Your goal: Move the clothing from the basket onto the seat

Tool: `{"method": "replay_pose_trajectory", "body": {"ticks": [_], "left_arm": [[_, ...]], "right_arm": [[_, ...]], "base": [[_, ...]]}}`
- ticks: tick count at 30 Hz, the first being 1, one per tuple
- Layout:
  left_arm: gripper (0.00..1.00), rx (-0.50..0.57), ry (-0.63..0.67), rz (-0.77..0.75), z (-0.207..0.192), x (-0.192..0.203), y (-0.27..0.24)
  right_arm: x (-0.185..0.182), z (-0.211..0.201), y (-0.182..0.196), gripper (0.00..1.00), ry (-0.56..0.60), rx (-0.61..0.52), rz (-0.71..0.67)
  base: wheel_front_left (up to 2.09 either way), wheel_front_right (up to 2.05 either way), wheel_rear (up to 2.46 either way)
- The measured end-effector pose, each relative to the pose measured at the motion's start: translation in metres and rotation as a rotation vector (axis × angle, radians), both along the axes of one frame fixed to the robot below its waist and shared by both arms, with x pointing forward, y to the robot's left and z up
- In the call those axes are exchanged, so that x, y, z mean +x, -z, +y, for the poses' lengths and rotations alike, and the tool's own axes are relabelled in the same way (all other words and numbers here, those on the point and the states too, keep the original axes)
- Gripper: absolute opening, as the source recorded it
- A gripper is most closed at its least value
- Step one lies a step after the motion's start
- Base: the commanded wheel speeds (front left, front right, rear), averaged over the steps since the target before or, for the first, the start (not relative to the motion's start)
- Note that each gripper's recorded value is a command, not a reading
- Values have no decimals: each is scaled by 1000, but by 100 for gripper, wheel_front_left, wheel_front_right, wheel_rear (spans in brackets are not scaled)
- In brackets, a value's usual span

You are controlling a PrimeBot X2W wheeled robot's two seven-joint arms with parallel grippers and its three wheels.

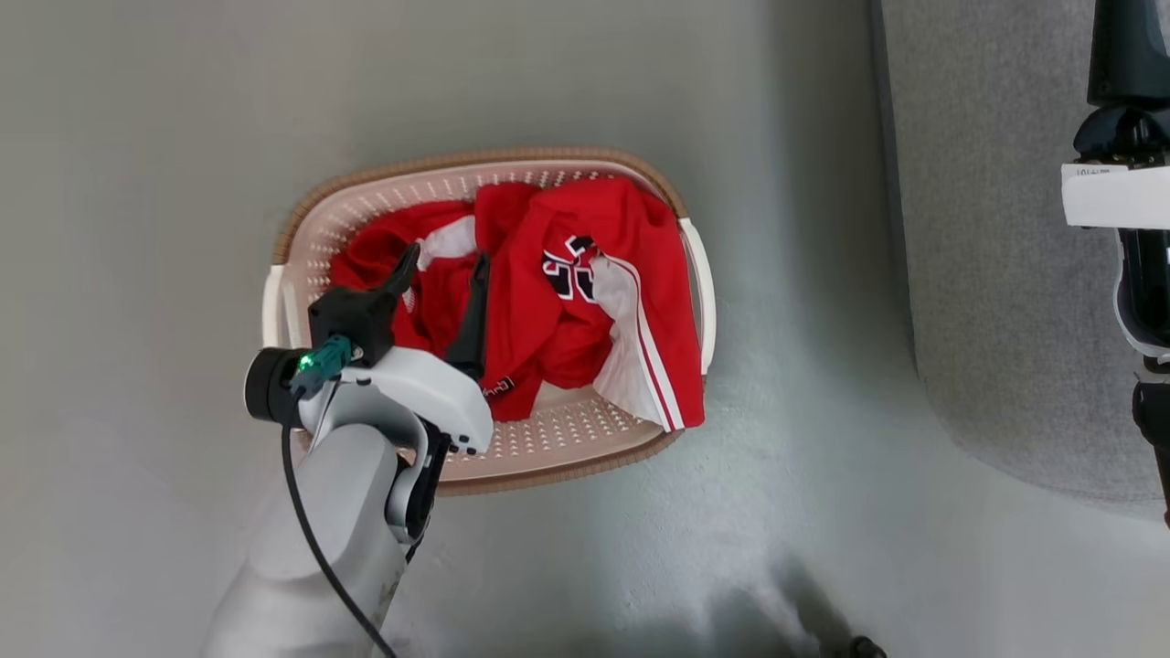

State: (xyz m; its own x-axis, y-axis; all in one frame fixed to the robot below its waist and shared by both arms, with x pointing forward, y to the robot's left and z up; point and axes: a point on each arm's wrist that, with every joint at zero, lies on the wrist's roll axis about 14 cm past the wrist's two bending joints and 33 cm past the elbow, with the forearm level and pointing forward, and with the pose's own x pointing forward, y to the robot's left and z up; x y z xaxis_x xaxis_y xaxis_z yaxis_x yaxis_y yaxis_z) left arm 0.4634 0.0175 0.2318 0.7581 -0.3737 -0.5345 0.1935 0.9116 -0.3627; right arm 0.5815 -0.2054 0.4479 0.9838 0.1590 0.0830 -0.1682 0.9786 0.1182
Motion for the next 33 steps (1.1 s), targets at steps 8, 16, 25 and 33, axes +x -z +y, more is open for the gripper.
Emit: {"method": "replay_pose_trajectory", "body": {"ticks": [8, 16, 25, 33], "left_arm": [[100, 11, 94, 93, -22, -10, 36], [100, 172, 222, 156, -20, -26, 69], [100, 399, 394, 181, -7, -33, 87], [100, 527, 492, 250, 1, -46, 96]], "right_arm": [[2, -2, 20, 100, -2, -7, 34], [4, -2, 29, 100, -4, -6, 45], [4, -2, 32, 100, -3, 9, 51], [3, 0, 29, 100, -4, 15, 47]], "base": [[0, 0, 0], [0, 0, 0], [0, 0, 0], [0, 0, 0]]}}
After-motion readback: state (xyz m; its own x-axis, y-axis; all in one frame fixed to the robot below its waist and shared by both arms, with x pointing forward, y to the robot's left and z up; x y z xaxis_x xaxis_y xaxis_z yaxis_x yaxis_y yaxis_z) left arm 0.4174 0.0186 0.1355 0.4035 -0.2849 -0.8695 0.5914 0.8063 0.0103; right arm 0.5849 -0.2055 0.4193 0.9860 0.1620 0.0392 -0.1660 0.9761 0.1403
